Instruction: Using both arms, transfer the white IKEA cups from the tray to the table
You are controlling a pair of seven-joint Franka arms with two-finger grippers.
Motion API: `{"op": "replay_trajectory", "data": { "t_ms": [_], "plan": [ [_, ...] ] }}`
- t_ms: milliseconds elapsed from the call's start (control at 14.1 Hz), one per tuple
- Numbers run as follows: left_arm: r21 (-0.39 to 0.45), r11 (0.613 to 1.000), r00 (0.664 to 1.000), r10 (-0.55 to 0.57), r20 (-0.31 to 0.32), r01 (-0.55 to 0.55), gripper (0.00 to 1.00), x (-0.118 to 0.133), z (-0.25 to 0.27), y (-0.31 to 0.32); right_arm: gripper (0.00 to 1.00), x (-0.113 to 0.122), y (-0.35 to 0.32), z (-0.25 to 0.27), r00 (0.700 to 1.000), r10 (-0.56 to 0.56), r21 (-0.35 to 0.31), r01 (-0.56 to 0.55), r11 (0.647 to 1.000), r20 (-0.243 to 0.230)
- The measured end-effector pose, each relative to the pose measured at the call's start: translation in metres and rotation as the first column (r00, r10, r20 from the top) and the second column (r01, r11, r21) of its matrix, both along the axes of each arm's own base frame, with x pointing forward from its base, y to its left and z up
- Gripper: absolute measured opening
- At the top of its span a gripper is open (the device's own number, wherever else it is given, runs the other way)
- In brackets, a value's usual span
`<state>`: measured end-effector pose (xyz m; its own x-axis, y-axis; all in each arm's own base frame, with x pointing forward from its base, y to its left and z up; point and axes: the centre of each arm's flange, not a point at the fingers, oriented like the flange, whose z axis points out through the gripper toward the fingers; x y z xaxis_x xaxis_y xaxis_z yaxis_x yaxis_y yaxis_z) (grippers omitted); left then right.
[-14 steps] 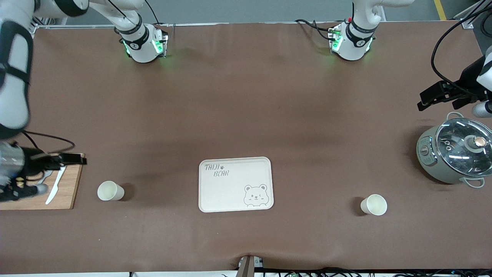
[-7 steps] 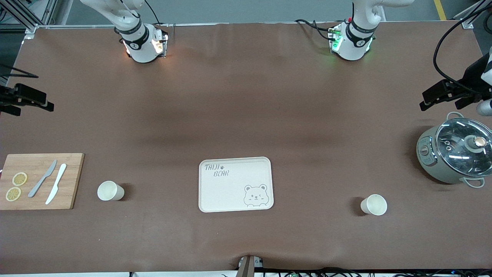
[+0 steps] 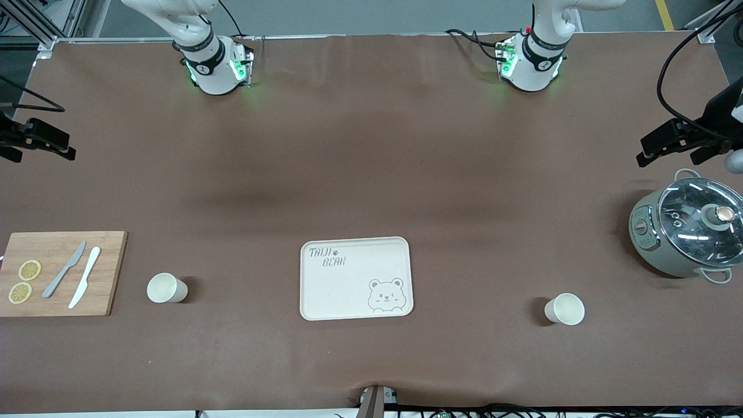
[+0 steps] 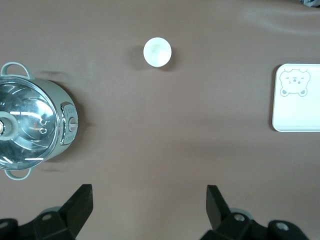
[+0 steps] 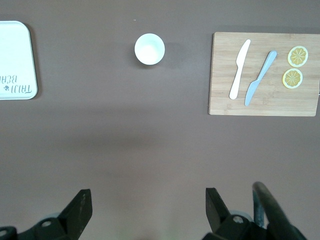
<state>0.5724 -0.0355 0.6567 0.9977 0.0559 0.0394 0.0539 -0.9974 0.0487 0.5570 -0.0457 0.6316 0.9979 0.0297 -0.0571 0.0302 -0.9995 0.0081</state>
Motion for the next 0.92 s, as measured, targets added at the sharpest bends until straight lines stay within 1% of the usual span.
{"op": "replay_trajectory", "data": {
  "t_ms": [283, 919],
  "plan": [
    [0.000, 1.000, 1.000, 0.001, 0.000, -0.001, 1.00, 0.0000, 0.0000, 0.0003, 1.00, 0.0013, -0.0007, 0.0008, 1.000, -0.004, -0.001, 0.004, 1.000, 0.012],
    [0.000, 1.000, 1.000, 0.004, 0.001, -0.004, 1.00, 0.0002, 0.0002, 0.0021, 1.00, 0.0017, 0.0010, -0.0004, 1.000, -0.004, 0.007, 0.004, 1.000, 0.012]
  ]
}}
